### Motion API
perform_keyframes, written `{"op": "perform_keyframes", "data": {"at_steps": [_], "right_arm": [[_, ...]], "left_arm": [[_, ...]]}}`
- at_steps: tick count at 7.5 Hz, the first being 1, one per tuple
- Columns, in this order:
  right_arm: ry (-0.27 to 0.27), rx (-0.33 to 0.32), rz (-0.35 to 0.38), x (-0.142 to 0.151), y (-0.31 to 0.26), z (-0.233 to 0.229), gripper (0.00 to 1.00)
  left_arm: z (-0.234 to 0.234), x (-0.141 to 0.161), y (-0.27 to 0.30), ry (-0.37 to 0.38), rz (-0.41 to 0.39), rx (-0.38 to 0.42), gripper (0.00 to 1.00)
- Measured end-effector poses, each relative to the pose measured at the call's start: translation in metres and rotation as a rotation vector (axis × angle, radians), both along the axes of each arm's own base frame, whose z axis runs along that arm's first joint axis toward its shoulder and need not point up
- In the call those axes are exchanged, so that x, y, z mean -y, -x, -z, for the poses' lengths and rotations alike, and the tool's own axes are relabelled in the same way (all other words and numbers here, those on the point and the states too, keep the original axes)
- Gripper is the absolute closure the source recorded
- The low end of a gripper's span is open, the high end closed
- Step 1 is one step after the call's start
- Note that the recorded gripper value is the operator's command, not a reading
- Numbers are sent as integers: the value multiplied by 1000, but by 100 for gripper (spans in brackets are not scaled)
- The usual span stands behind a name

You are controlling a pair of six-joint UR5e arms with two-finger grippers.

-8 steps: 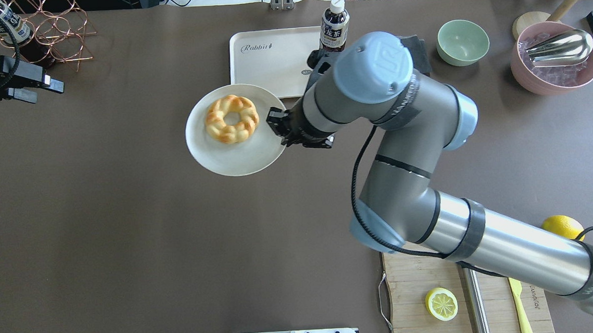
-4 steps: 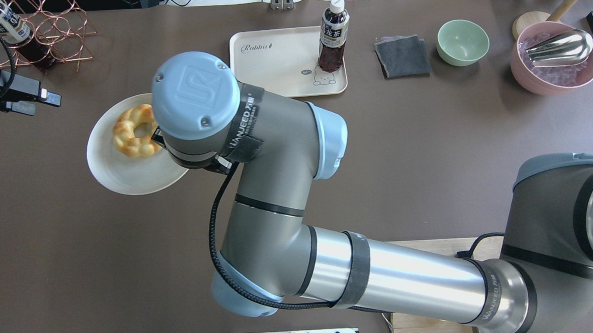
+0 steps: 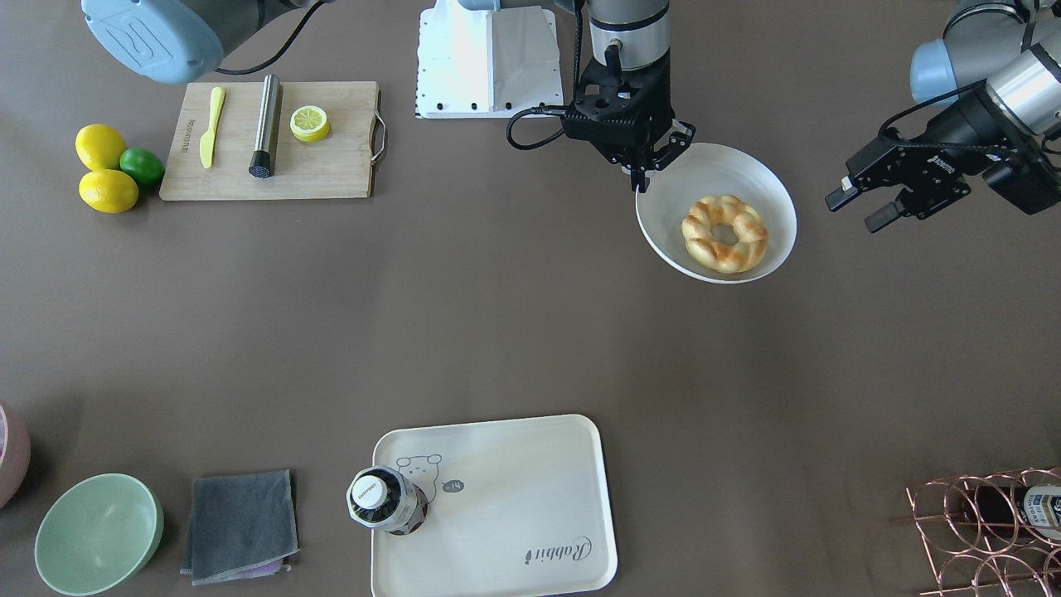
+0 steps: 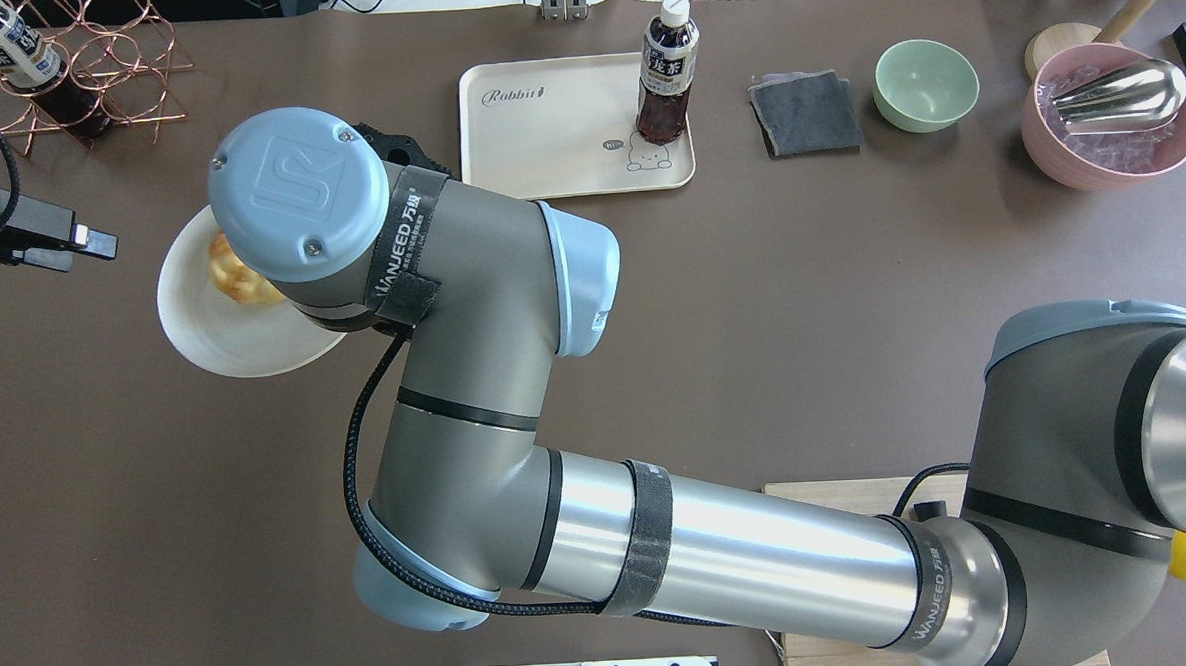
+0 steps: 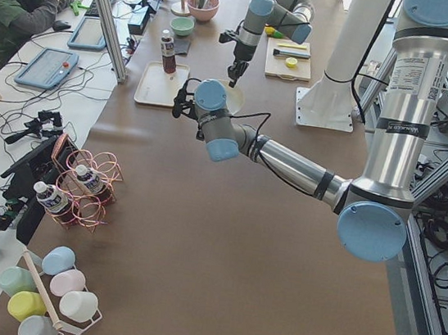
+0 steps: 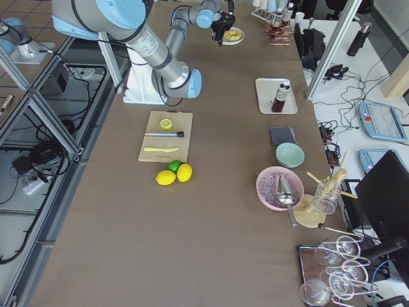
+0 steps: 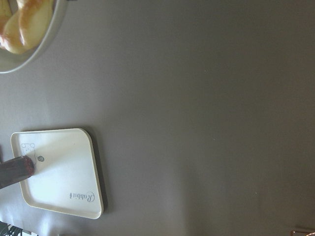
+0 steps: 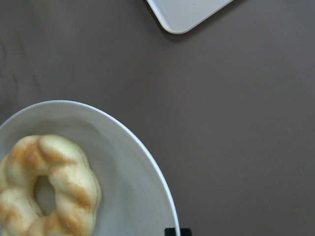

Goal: Place donut on tray

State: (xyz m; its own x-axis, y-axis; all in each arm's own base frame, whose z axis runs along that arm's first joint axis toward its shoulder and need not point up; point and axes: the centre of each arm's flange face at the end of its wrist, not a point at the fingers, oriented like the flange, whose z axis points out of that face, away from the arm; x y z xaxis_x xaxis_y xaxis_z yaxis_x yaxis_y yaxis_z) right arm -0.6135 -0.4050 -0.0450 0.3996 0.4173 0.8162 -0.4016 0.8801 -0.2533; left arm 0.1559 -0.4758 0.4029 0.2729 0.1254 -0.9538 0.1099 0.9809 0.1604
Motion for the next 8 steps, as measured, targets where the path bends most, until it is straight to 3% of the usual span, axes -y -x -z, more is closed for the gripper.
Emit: {"op": "perform_keyframes", "data": {"at_steps": [1, 2, 7, 8], "right_arm": [[-1, -3, -4, 2, 1, 0, 100], [-2, -2, -6, 3, 1, 1, 100], [-4, 5, -9, 4, -1, 7, 100], [-5, 6, -9, 3, -1, 8, 100]], "left_arm": [[1, -10, -4, 2, -15, -2, 52], [4, -17, -12, 23, -27, -8, 56], [31, -20, -38, 76, -48, -44, 57], [34, -20, -41, 80, -51, -48, 67]]}}
